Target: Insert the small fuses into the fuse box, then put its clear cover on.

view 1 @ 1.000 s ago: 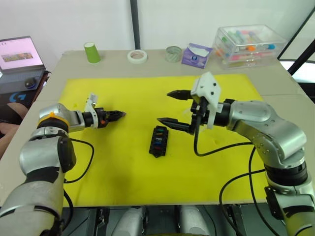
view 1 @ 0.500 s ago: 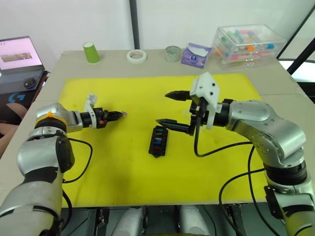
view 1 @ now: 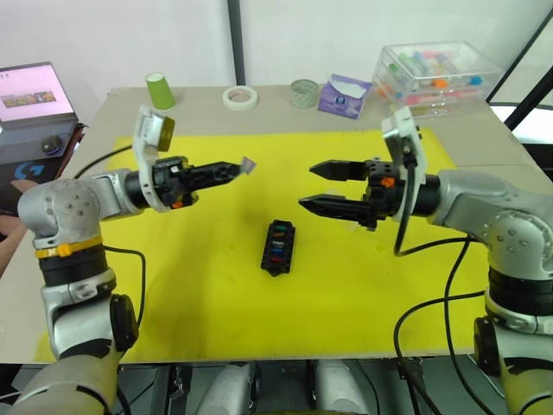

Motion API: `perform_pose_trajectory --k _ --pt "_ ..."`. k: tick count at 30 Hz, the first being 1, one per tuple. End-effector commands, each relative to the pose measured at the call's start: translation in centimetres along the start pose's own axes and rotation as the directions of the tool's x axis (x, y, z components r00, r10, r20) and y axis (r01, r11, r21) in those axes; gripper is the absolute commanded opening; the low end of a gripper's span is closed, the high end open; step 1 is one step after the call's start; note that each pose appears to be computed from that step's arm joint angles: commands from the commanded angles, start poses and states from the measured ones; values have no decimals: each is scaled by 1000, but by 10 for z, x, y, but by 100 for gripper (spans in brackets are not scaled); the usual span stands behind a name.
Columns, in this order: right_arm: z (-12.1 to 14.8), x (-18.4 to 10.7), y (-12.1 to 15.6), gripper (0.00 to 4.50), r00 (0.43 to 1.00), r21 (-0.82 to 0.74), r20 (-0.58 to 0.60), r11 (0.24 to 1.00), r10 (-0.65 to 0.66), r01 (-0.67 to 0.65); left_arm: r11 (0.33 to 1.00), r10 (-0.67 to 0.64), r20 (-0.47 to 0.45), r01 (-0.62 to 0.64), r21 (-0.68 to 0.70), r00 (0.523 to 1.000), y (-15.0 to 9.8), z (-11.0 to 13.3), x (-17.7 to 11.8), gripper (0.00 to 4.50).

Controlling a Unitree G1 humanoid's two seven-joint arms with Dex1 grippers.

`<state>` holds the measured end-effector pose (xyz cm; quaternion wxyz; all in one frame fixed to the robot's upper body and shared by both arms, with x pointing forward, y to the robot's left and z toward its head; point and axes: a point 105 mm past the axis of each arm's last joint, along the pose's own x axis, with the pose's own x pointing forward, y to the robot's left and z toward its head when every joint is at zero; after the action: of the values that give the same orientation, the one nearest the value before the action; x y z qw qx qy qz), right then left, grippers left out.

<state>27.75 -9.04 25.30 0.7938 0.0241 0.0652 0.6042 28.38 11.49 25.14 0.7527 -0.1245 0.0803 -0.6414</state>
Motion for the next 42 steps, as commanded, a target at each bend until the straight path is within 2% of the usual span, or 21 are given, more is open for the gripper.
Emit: perform_pose_trajectory --k 1,5,8,11,20,22,25,37,40,42 --pt "5 -1 7 450 999 -19 7 999 39 -38 972 -19 -13 21 232 1000 -16 1 13 6" --pt "9 1 8 450 998 -20 27 999 48 -48 949 -43 -16 46 311 999 -25 -9 19 6" --pt "8 4 13 388 997 -25 23 997 77 -77 945 -47 31 35 325 998 -24 -7 20 0" --pt "8 6 13 289 997 -27 19 997 74 -73 936 -68 11 60 347 998 -26 -9 22 0" --pt "12 11 17 289 996 -61 22 995 87 -85 940 -80 7 73 334 997 -24 -10 25 0" --pt "12 12 17 257 996 -64 19 994 86 -85 939 -83 5 77 336 997 -23 -10 26 0" --pt "11 12 19 176 996 -68 8 994 91 -90 937 -88 3 82 340 996 -23 -10 27 0" --pt "6 10 20 176 995 -76 -17 992 96 -97 931 -96 7 87 354 995 -23 -10 30 0" --pt "7 11 19 123 995 -79 -14 992 95 -96 927 -95 -4 89 364 996 -23 -10 30 0" --pt "8 11 19 57 995 -80 -9 992 97 -98 927 -95 -8 91 365 995 -24 -11 30 0"
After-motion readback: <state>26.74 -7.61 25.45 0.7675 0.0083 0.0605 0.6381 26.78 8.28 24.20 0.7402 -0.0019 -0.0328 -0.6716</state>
